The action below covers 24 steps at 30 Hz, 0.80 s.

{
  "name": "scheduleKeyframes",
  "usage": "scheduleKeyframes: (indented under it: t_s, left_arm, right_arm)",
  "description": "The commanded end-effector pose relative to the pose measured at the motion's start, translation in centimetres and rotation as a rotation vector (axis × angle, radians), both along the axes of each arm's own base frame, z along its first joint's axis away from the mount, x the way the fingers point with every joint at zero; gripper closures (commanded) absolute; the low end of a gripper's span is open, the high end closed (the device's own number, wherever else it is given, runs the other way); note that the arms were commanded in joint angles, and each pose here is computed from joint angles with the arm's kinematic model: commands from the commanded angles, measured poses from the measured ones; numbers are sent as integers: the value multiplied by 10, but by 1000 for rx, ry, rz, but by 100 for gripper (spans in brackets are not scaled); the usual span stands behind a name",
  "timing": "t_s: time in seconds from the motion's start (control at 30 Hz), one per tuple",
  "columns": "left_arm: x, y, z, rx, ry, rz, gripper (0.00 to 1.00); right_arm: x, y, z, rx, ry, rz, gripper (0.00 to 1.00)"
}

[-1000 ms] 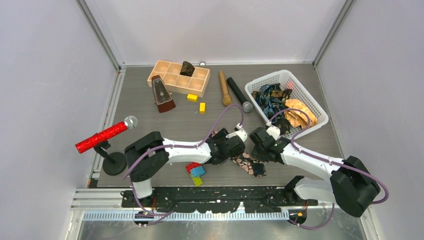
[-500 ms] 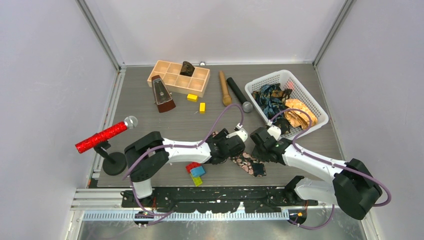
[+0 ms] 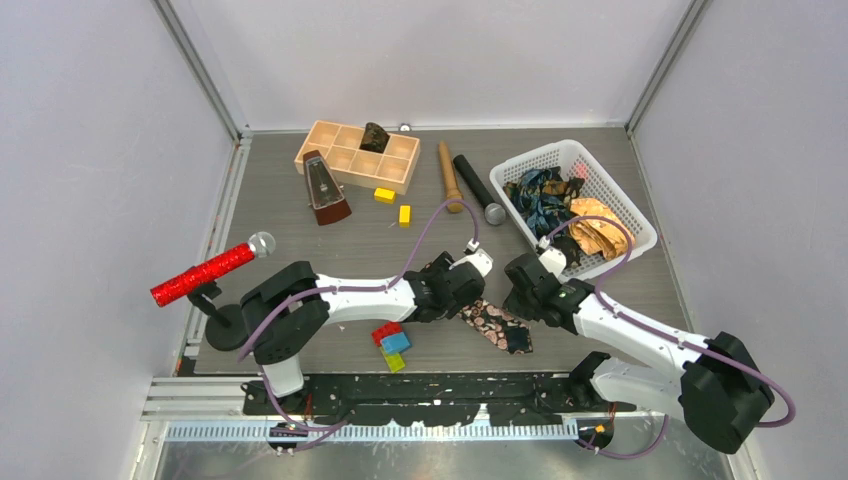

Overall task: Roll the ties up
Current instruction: Roll the tie at the center of the board.

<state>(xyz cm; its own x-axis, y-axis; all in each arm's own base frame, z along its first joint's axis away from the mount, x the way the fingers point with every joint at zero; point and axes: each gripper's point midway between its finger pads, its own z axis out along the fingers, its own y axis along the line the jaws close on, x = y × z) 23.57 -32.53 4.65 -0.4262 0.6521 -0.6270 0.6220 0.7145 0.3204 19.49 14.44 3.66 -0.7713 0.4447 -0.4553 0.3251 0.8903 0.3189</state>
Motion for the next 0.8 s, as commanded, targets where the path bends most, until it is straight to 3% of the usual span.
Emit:
scheduleKeyframes:
  t_s: [0.0, 0.5, 0.77]
  left_arm:
    - [-1, -14, 21, -130, 18, -4, 35]
    - [4, -13, 54, -200, 2, -12, 33]
    - [17, -3, 101, -437, 37, 14, 30]
  right_arm:
    - [12, 0, 16, 29, -93, -33, 79]
    - [22, 3, 35, 66, -164, -45, 79]
    - [32, 30, 54, 157, -215, 46, 81]
